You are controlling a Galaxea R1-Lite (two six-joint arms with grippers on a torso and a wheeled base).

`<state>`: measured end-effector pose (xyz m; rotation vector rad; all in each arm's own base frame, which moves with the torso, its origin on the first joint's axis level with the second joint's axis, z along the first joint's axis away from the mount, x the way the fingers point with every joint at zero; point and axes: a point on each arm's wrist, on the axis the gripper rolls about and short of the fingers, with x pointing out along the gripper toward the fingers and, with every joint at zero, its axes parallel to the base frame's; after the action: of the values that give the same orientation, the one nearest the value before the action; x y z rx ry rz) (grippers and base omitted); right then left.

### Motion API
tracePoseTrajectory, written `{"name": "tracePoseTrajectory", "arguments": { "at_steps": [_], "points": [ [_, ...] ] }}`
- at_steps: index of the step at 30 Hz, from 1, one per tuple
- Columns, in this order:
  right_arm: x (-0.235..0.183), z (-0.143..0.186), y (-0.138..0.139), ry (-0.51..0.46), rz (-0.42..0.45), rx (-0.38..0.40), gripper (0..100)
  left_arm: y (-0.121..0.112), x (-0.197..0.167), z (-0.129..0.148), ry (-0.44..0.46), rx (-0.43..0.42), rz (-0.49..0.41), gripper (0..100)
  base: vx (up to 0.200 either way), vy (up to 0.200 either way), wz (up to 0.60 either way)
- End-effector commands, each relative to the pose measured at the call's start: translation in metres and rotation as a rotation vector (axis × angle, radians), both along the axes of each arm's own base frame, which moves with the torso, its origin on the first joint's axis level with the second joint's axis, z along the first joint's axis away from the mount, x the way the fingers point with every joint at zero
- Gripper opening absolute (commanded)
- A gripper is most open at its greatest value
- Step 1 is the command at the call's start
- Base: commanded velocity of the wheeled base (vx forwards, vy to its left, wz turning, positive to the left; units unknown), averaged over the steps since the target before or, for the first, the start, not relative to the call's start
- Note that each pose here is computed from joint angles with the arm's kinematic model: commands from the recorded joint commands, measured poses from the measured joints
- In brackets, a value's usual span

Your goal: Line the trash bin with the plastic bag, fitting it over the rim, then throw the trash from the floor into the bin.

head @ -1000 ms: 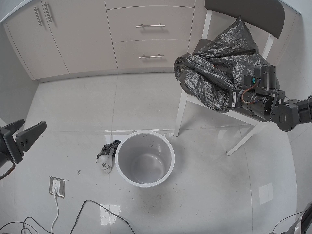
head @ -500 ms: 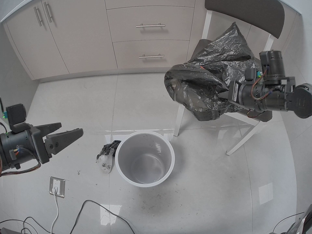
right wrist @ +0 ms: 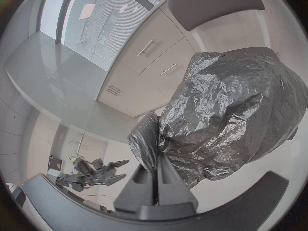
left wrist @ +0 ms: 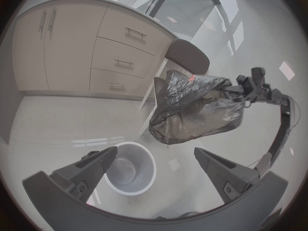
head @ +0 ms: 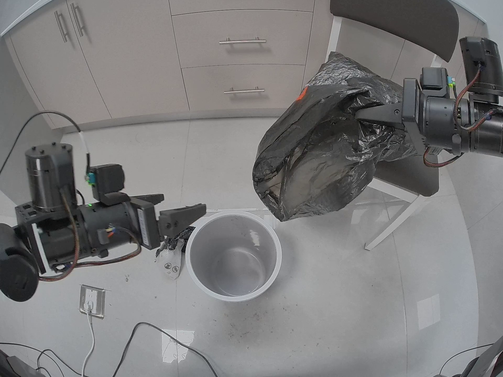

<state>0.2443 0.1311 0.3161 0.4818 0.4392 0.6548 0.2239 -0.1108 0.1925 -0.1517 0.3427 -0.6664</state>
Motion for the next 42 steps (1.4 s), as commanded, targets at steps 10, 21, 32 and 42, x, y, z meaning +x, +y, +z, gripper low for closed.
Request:
{"name": "tracePoseTrajectory", "arguments": {
  "at_steps": [10,21,32,42],
  "points": [
    [-0.028,0.015,0.011,-0.004,0.083,0.044,0,-0.076,0.044,-0.079,-0.012,0.087,0.101,100,0.000,0.000,0.00],
    [-0.043,0.021,0.013,-0.027,0.096,0.054,0,-0.081,0.060,-0.079,-0.071,0.030,0.133,100,0.000,0.000,0.00],
    [-0.085,0.025,0.002,-0.064,0.167,0.070,0,-0.080,0.061,-0.064,-0.082,-0.026,0.151,100,0.000,0.000,0.00],
    [-0.084,0.015,0.002,-0.036,0.165,0.051,0,-0.074,0.035,-0.018,-0.074,-0.201,0.138,100,0.000,0.000,0.00]
  ]
}}
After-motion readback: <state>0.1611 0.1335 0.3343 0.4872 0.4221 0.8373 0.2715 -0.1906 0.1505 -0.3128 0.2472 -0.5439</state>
